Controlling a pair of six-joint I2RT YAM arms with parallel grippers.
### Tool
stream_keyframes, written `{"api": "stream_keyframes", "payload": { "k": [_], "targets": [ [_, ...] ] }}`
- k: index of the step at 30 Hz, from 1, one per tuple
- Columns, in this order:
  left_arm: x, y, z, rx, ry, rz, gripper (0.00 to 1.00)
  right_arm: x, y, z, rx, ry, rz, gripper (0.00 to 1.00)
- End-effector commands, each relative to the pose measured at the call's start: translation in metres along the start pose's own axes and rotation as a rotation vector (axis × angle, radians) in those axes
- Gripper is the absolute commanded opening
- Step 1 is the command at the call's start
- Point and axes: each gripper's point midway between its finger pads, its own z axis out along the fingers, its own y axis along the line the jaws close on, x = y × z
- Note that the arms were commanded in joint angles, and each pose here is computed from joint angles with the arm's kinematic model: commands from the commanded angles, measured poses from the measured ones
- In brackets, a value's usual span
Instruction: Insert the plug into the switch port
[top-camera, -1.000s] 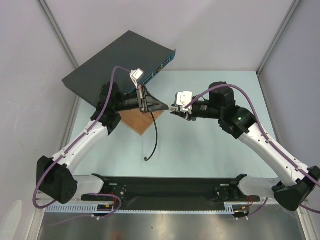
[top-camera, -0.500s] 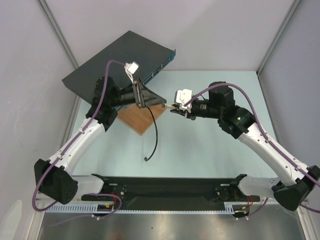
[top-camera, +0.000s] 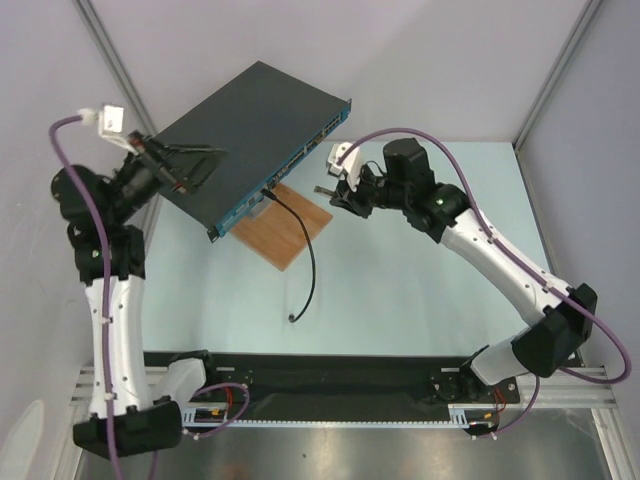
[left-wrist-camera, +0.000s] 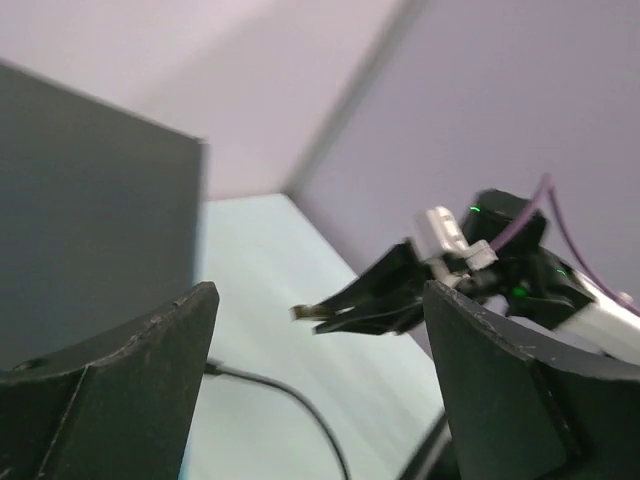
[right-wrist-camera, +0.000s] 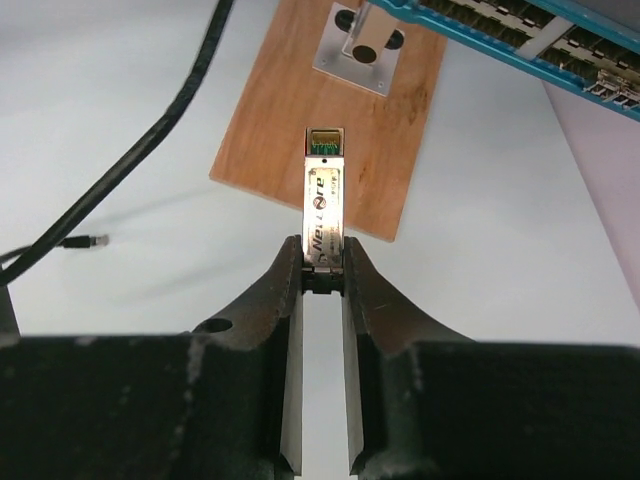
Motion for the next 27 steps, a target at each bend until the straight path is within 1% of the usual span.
{"api": "stream_keyframes", "payload": {
  "k": [1,2,3,4,5,6,8,10,12,15,19,23,27],
  "targets": [
    [-0.005,0.033,-0.031,-0.155,-0.080,-0.049,0.88,-0.019,-0.020,0.005,0.077,-0.013,0.079,0.00],
    [-0.004,0.047,-0.048,-0.219,-0.120,-0.085,0.88,-0.018,-0.027,0.013,0.094,-0.003,0.104,0.00],
    [-0.003,0.054,-0.056,-0.252,-0.141,-0.092,0.88,-0.018,-0.028,0.017,0.107,0.000,0.166,0.00],
    [0.000,0.061,-0.063,-0.289,-0.155,-0.104,0.88,-0.017,-0.028,0.022,0.116,0.007,0.193,0.00],
    [0.003,0.077,-0.075,-0.346,-0.177,-0.120,0.88,-0.015,-0.031,0.025,0.141,0.024,0.216,0.00],
    [0.005,0.077,-0.082,-0.367,-0.192,-0.115,0.89,-0.016,-0.030,0.033,0.137,0.033,0.244,0.00],
    [0.017,0.097,-0.095,-0.446,-0.202,-0.169,0.90,-0.017,-0.026,0.039,0.132,0.040,0.275,0.00],
    [0.026,0.107,-0.100,-0.479,-0.203,-0.205,0.91,-0.014,-0.022,0.048,0.133,0.053,0.313,0.00],
    [0.042,0.124,-0.104,-0.512,-0.197,-0.263,0.94,-0.017,-0.011,0.059,0.128,0.065,0.334,0.00],
    [0.048,0.134,-0.107,-0.537,-0.193,-0.277,0.95,-0.021,-0.009,0.063,0.129,0.054,0.346,0.00],
    [0.065,0.149,-0.108,-0.537,-0.179,-0.353,0.96,-0.027,-0.008,0.067,0.132,0.039,0.356,0.00],
    [0.080,0.158,-0.108,-0.514,-0.168,-0.408,0.96,-0.028,-0.005,0.071,0.126,0.039,0.371,0.00],
    [0.083,0.166,-0.105,-0.482,-0.179,-0.441,0.94,-0.027,-0.002,0.076,0.128,0.043,0.376,0.00]
  ]
}}
